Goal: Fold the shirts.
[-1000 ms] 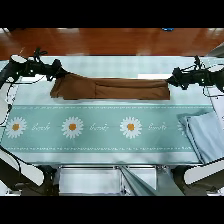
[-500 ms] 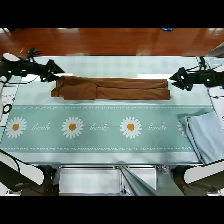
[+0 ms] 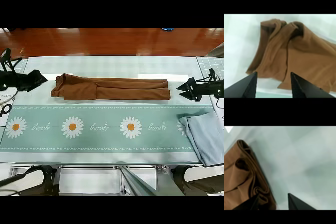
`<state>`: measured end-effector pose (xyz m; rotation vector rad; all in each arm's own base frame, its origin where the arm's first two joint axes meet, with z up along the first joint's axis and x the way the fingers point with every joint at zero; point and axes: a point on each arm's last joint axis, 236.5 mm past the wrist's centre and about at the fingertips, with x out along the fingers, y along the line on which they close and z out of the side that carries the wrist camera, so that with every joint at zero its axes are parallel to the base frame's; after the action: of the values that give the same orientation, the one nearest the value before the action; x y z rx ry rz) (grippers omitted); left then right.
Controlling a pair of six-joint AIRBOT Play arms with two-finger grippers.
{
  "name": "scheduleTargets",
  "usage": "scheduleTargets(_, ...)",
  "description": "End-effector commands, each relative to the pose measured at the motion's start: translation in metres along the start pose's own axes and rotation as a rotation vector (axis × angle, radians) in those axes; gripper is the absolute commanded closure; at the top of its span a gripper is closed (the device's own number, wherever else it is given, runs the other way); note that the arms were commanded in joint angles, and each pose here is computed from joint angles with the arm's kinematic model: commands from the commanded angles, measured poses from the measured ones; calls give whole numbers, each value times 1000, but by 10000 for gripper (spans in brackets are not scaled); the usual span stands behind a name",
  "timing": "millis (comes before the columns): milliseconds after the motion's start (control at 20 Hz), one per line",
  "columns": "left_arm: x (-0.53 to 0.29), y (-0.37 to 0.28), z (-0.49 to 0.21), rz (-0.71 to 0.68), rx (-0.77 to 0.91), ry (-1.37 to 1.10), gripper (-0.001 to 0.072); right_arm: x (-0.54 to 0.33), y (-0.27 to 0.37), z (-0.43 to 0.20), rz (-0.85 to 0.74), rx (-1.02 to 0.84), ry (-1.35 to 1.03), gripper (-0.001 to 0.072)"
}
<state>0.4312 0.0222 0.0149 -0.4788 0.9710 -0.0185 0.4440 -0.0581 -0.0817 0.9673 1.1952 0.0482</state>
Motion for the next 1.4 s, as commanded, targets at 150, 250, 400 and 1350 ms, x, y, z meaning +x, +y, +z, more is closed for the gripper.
scheduleTargets(150,-4,-44,-41,-61,69,-27,201,57,31,-15,120,75,47,290)
scheduleTargets(250,-1,-57,-46,-86,78,-16,202,71,45,-17,138,57,67,290)
scheduleTargets(400,1,-67,-51,-101,99,-4,202,89,68,-17,157,23,87,292)
scheduleTargets(1350,54,-271,-124,-423,381,177,691,-119,128,-123,-60,-505,-119,683)
